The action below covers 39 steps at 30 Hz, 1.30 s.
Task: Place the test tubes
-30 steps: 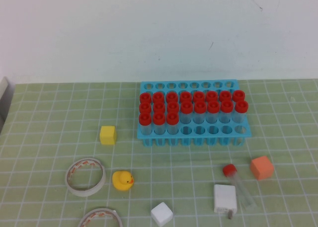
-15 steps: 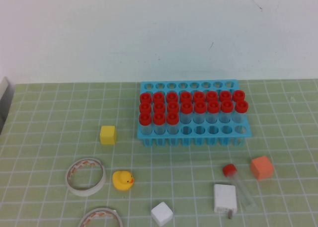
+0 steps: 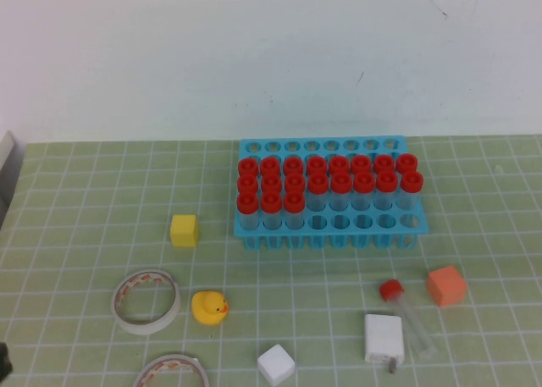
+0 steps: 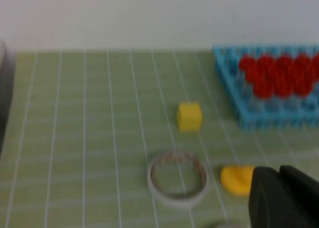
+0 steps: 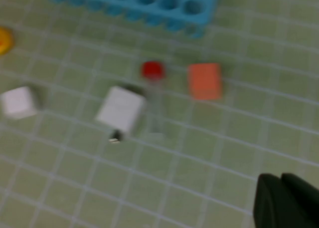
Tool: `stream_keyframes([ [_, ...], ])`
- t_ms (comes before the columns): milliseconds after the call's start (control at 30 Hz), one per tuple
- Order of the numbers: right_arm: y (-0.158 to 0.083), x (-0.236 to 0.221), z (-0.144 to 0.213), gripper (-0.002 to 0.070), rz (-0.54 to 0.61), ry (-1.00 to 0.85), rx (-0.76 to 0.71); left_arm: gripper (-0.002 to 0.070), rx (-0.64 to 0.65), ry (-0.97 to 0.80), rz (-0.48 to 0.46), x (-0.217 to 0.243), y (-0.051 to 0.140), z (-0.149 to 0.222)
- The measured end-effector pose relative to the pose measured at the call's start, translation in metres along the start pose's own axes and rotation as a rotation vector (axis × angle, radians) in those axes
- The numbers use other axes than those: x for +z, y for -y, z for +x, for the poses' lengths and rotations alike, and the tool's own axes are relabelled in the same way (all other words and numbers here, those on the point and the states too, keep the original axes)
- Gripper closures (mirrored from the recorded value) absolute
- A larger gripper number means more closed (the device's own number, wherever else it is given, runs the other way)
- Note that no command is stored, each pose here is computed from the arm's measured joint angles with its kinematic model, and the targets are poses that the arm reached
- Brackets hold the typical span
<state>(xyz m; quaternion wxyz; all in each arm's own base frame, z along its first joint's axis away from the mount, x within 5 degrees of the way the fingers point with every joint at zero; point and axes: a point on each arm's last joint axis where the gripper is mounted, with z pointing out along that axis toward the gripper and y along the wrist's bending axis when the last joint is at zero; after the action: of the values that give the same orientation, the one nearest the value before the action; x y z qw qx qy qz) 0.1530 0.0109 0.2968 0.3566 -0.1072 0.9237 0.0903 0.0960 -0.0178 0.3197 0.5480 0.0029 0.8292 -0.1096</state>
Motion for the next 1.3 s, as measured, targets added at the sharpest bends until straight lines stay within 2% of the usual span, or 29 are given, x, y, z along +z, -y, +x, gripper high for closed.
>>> stream_keyframes([
  [133,0.008,0.038,-0.016,0.0677,-0.129,-0.098,-0.018,0.0676,0.028,-0.185,0.001,0.012,-0.001,0.012],
  [233,0.016,0.064,-0.019,0.0676,-0.155,-0.185,-0.024,0.0676,0.037,-0.323,0.008,0.022,-0.002,0.021],
  [367,0.016,0.098,-0.018,0.0676,-0.147,-0.292,-0.067,0.0676,0.017,-0.384,0.024,0.028,-0.001,0.024],
  [500,0.002,0.134,-0.014,0.0676,-0.156,-0.374,-0.128,0.0676,0.009,-0.386,0.031,0.029,0.0,0.024],
  [667,-0.032,0.172,-0.015,0.0676,-0.208,-0.46,-0.265,0.0676,0.011,-0.369,0.03,0.03,0.0,0.023],
  [833,-0.062,0.201,-0.026,0.0661,-0.24,-0.465,-0.367,0.0676,0.011,-0.362,0.03,0.03,0.0,0.022],
  [933,-0.071,0.214,-0.035,0.0598,-0.252,-0.465,-0.389,0.0676,0.011,-0.36,0.029,0.03,0.0,0.022],
  [1100,-0.072,0.232,-0.041,0.0386,-0.234,-0.497,-0.39,0.0676,0.011,-0.36,0.029,0.03,0.0,0.022],
  [1200,-0.068,0.24,-0.041,0.0326,-0.197,-0.52,-0.404,0.0676,0.011,-0.36,0.029,0.03,0.0,0.022],
  [1300,-0.065,0.248,-0.037,0.0311,-0.166,-0.55,-0.417,0.0676,0.011,-0.362,0.03,0.03,0.0,0.022],
])
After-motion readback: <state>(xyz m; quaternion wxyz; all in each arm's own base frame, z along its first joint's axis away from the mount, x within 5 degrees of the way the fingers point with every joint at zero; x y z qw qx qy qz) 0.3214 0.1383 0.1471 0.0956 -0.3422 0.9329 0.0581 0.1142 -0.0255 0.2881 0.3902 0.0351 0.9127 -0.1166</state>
